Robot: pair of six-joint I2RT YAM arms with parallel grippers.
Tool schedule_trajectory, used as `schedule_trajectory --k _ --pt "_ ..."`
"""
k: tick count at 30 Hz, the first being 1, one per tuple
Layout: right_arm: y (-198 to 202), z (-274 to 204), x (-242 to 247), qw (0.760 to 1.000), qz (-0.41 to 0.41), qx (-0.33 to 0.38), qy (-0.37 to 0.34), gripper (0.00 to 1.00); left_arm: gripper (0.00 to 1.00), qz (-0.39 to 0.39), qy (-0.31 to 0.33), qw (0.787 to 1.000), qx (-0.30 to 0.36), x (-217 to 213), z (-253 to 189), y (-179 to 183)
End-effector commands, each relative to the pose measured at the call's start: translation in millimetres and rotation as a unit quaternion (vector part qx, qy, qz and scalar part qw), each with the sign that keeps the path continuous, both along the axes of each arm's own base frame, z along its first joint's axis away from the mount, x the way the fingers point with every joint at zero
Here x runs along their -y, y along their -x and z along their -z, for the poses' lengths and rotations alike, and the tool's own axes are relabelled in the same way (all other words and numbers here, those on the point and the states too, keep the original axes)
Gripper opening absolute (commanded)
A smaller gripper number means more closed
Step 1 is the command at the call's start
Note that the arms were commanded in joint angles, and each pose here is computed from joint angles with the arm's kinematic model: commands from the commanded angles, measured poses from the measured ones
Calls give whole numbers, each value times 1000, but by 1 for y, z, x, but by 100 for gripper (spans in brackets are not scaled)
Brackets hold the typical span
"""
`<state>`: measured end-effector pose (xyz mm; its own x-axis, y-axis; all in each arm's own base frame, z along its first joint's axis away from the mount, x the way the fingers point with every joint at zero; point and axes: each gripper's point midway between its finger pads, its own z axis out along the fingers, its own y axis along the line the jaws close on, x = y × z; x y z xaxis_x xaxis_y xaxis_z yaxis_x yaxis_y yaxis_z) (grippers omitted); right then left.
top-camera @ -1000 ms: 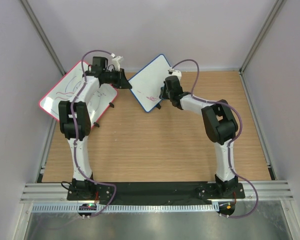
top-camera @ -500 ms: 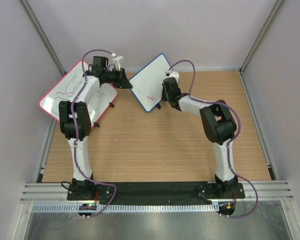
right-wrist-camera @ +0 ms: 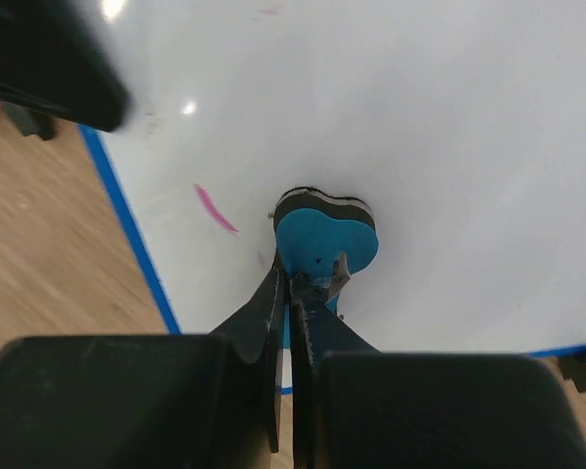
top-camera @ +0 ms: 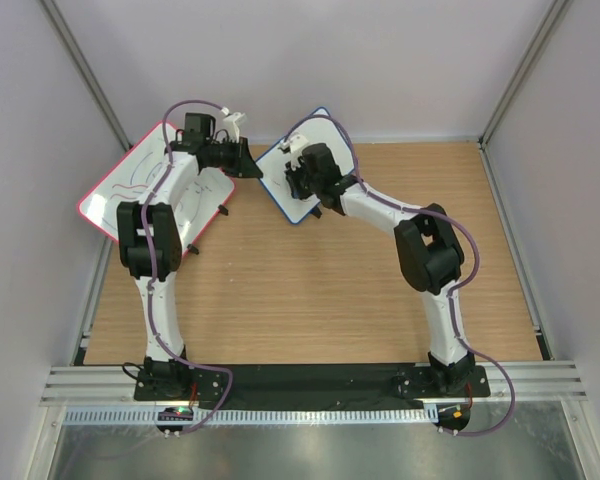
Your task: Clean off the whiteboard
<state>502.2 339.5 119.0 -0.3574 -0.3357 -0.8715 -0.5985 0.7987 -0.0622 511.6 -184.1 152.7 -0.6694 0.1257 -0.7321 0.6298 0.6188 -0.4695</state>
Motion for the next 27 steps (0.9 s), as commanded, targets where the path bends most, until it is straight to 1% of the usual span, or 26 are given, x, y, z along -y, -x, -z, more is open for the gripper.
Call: schedule_trajectory --k 1,5,9,12,15,16,18,19,21,22,23,24,25,27 --pt "45 -6 -73 986 -159 -24 -39 1 0 47 -22 998 33 17 7 5" --pt "33 -47 -86 987 -148 8 -66 1 0 46 -24 998 33 17 9 4" --pt "24 -69 -95 987 -137 25 -77 1 0 45 -23 998 34 17 8 3" --pt "16 -55 -96 991 -120 13 -62 1 0 44 -22 998 34 17 7 2" --pt "15 -33 -85 995 -94 -5 -43 1 0 45 -21 998 36 17 4 2" --pt "16 -18 -78 996 -80 -14 -31 1 0 45 -21 998 36 17 5 3" --pt "16 -12 -66 998 -58 -20 -29 1 0 45 -21 998 36 17 4 2" --pt "15 1 -55 998 -40 -30 -22 1 0 45 -21 998 36 18 5 2" --pt "15 -2 -43 998 -10 -43 -44 1 0 46 -20 998 38 18 4 2" --pt "6 -5 -30 998 8 -38 -57 1 0 45 -21 998 36 17 4 2" --pt "10 10 -19 997 24 -52 -54 1 0 45 -21 998 36 17 5 2" --pt "10 4 -12 996 37 -50 -64 1 0 45 -22 998 37 17 5 2" --pt "9 14 0 995 51 -57 -61 1 0 45 -22 998 37 17 5 2" --pt "8 20 13 994 66 -67 -61 1 0 44 -21 998 37 17 5 1"
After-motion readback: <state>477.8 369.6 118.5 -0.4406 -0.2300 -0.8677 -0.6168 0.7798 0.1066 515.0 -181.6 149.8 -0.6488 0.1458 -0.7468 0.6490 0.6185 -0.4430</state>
